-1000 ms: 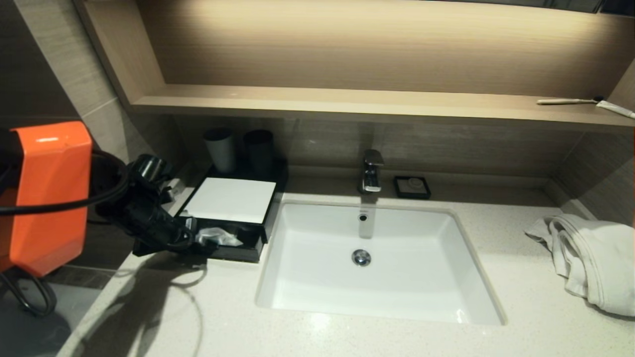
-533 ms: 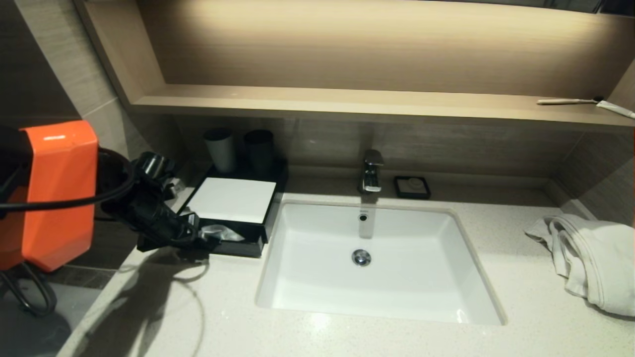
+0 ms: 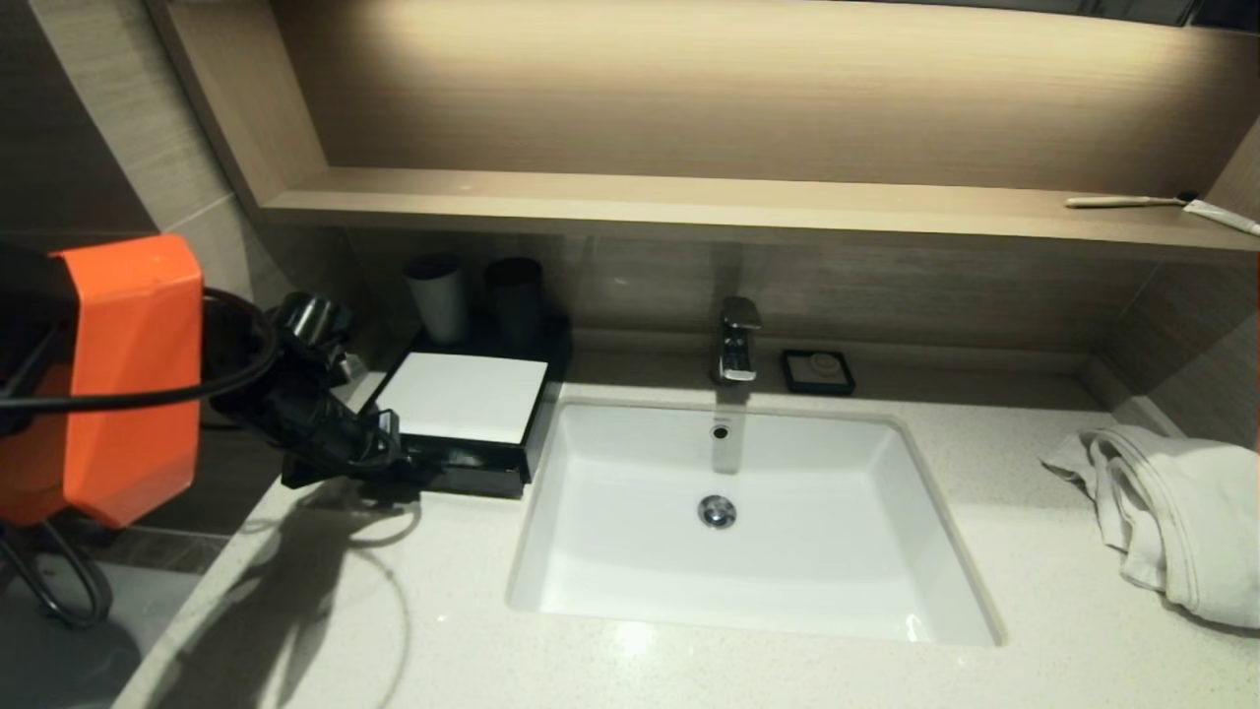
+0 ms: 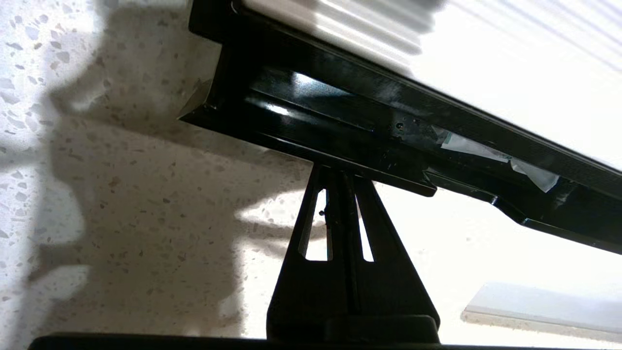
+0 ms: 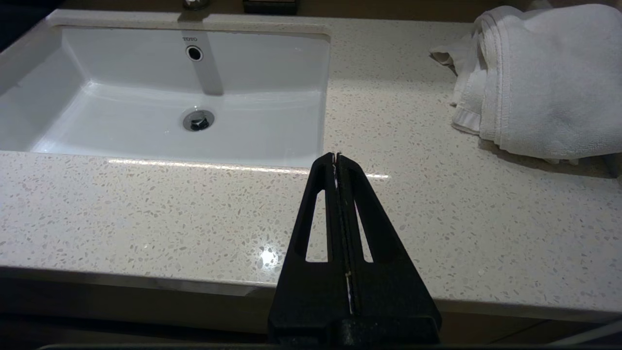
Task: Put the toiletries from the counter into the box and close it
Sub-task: Close the drawer
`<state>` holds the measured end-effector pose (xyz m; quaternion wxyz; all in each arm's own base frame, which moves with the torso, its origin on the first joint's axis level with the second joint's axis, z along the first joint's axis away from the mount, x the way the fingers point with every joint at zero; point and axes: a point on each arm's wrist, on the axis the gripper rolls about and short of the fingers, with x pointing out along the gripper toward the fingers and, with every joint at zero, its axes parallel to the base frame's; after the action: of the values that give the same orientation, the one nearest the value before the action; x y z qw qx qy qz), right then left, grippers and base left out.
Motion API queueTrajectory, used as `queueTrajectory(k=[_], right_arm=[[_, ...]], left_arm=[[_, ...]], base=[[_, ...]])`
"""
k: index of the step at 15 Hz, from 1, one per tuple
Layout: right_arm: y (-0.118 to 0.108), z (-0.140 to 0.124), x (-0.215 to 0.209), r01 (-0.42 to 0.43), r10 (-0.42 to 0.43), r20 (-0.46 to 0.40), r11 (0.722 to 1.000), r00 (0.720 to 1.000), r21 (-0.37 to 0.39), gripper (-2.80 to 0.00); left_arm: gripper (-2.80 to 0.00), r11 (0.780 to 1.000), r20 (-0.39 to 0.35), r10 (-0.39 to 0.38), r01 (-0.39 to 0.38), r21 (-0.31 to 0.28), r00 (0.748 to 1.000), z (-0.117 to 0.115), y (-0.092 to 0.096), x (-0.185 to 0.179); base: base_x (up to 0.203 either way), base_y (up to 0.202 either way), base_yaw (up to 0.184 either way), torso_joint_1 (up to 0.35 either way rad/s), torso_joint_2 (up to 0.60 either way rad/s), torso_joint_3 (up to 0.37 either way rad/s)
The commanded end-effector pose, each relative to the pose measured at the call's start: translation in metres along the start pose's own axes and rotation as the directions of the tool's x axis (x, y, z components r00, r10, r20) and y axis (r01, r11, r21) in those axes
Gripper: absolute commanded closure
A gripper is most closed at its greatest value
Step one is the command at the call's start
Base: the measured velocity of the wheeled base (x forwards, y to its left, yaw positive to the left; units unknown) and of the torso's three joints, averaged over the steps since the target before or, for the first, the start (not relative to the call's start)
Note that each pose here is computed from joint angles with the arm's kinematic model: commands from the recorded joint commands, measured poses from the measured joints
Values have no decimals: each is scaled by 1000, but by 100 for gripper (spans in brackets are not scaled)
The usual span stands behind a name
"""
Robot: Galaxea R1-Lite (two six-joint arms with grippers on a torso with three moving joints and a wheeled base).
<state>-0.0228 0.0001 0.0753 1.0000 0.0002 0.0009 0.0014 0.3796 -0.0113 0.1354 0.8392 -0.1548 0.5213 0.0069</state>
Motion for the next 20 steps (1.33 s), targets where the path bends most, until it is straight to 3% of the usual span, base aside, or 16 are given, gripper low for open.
queueTrajectory(k=[1,7,13,20], right_arm=[[0,0,0,0,0,0,1000,1000,0,0],[0,0,0,0,0,0,1000,1000,0,0],[0,0,0,0,0,0,1000,1000,0,0],[0,0,0,0,0,0,1000,1000,0,0]], left_arm=[[0,1000,0,-1,1,-3,1000,1,0,1],[0,998,28,-7,8,-60,1000,7,-2,-1],[0,997,81,-23,29,-76,996,12,-4,0],[0,996,85,-1,9,-85,996,9,-4,-10]], base=[[0,0,0,0,0,0],[0,0,0,0,0,0],[0,0,0,0,0,0],[0,0,0,0,0,0]])
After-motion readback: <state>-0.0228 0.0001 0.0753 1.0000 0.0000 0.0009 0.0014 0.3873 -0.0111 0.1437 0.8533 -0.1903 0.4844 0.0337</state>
